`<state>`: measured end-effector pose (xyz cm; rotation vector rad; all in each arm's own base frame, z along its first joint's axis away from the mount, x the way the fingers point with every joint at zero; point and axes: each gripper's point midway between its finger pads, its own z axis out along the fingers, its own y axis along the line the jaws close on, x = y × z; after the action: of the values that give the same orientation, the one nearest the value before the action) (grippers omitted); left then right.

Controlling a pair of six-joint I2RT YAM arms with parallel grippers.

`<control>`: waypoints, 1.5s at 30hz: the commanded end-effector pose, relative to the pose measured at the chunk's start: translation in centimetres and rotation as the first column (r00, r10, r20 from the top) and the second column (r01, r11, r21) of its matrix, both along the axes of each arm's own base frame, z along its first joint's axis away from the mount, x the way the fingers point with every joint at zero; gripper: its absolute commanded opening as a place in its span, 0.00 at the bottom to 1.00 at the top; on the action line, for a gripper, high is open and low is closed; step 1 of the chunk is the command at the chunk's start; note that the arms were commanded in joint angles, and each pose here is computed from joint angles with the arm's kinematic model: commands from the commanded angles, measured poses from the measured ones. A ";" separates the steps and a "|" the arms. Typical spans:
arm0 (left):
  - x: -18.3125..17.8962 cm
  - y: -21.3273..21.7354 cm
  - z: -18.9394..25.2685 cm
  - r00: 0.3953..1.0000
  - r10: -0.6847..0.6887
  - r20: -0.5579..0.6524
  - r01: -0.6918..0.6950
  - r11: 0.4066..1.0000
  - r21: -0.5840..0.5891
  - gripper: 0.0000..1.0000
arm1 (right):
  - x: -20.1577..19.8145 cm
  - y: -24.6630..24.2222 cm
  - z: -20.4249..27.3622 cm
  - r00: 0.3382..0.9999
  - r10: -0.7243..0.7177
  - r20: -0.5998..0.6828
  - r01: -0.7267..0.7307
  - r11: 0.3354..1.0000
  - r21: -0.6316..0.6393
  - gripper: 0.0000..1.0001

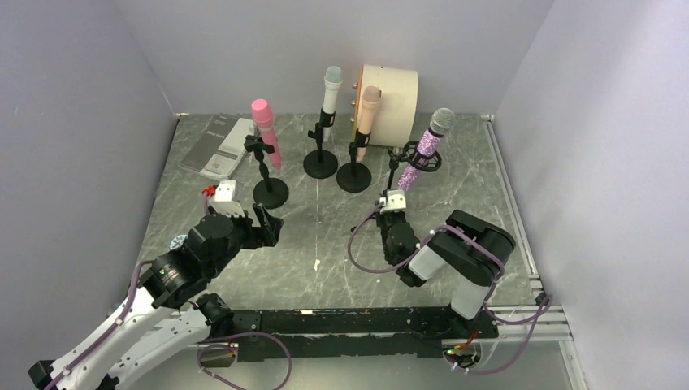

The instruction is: Attach the microphones to the stand

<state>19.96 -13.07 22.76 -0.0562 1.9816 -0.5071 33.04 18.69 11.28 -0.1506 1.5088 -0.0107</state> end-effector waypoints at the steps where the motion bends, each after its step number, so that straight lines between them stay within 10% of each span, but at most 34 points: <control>1: 0.3 -0.5 2.4 0.999 -0.011 0.052 0.013 0.999 -0.044 0.89 | 1.7 -2.4 1.0 0.996 -0.093 0.019 0.093 0.996 -0.008 0.10; 11: 0.2 -0.3 2.2 0.999 -0.005 0.050 0.007 0.999 -0.043 0.89 | 5.1 -2.0 0.6 0.995 -0.101 -0.025 0.101 0.995 0.001 0.15; 22: 0.2 -0.3 2.1 0.999 -0.007 0.048 0.009 0.999 -0.043 0.89 | 3.6 -2.6 1.1 0.996 -0.085 -0.004 0.085 0.989 0.121 0.49; 45: -0.1 -0.2 2.3 1.000 -0.002 0.029 0.004 0.998 -0.060 0.94 | -1.3 -1.8 2.0 0.988 0.022 -0.156 0.010 0.980 0.199 0.78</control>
<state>19.80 -13.19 22.57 -0.0512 1.9924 -0.5135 32.67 16.63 13.49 -0.0236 1.6044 0.1108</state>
